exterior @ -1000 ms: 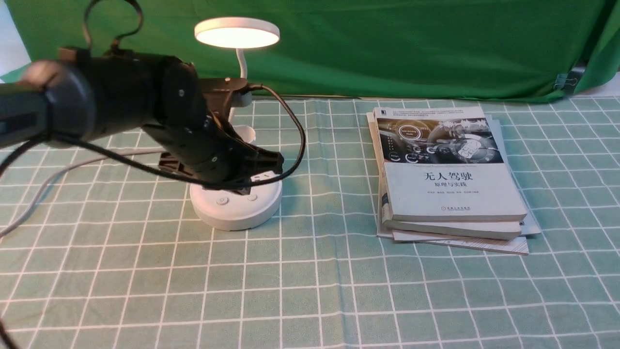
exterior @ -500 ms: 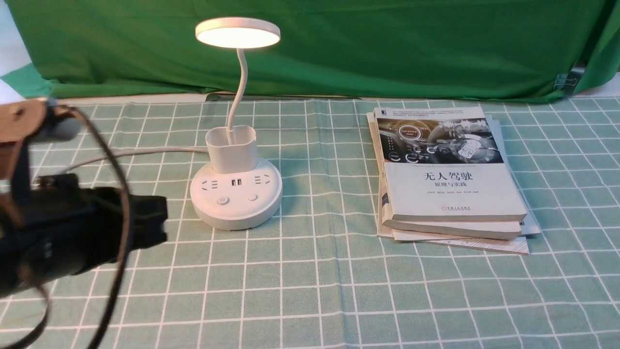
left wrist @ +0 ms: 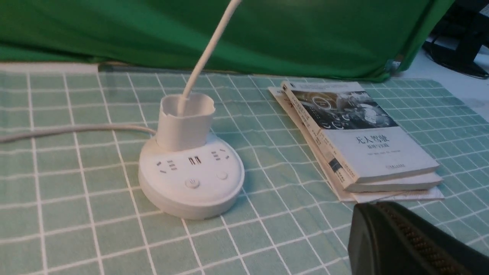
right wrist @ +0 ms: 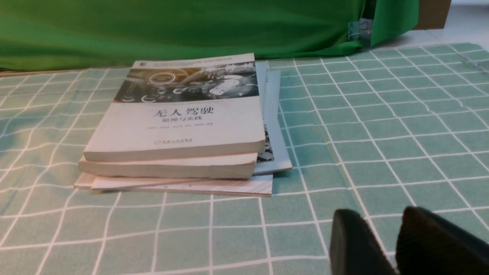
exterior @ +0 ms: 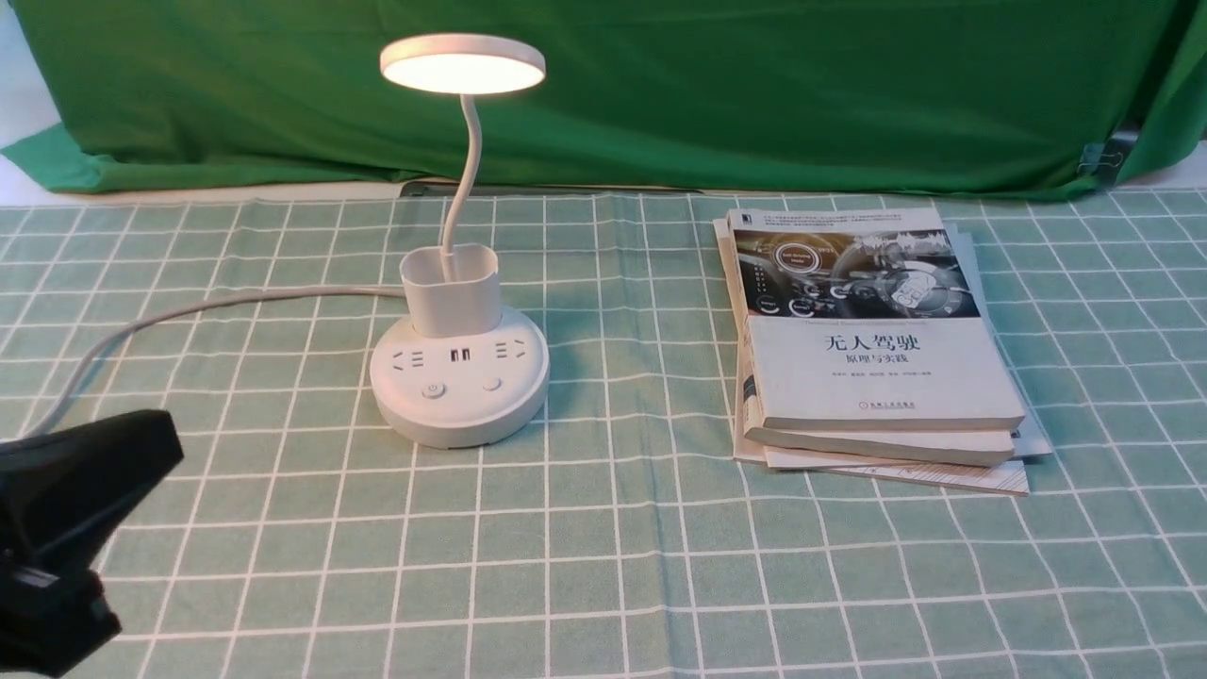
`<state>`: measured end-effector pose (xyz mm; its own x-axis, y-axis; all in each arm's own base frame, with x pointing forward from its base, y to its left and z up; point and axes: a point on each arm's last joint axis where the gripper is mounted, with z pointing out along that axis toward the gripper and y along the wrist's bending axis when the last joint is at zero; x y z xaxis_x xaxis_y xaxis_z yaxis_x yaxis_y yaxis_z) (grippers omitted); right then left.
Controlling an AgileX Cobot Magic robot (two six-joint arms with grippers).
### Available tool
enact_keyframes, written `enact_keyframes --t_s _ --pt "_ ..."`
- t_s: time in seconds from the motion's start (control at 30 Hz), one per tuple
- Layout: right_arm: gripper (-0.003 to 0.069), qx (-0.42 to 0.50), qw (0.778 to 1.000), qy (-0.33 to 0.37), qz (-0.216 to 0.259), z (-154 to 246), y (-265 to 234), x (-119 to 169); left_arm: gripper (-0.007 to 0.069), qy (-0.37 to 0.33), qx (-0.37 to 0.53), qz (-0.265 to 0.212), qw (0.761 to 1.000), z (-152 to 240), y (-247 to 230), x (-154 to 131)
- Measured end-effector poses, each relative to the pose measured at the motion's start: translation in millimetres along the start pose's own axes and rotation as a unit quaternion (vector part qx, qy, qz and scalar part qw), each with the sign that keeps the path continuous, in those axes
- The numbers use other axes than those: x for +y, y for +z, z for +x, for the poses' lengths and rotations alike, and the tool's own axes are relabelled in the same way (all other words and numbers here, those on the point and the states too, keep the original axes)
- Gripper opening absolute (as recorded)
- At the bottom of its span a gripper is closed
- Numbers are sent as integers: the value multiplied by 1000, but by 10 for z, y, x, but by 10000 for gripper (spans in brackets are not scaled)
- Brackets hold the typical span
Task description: Turn on the table lamp.
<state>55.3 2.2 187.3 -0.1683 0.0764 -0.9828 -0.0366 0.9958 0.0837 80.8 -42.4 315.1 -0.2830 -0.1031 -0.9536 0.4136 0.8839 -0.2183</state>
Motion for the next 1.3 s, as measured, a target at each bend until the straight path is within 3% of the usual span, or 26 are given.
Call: enact_keyframes --t_s 0.1,0.3,0.4,0.6,0.8,1.3 --pt "237 0 1000 0 0 0 0 0 0 31 -19 -12 999 93 -60 42" --pt "237 0 1000 0 0 1 0 0 0 56 -98 -82 990 558 -158 250" --pt "237 0 1000 0 0 1 0 0 1 75 -152 -146 975 902 -156 402" --pt "237 0 1000 0 0 1 0 0 1 66 -132 -204 968 1080 -162 496" --pt "237 0 1000 0 0 1 0 0 1 45 -61 -211 974 1215 -141 520" --pt "239 1 1000 0 0 2 0 0 1 46 -59 -211 975 1219 -142 519"
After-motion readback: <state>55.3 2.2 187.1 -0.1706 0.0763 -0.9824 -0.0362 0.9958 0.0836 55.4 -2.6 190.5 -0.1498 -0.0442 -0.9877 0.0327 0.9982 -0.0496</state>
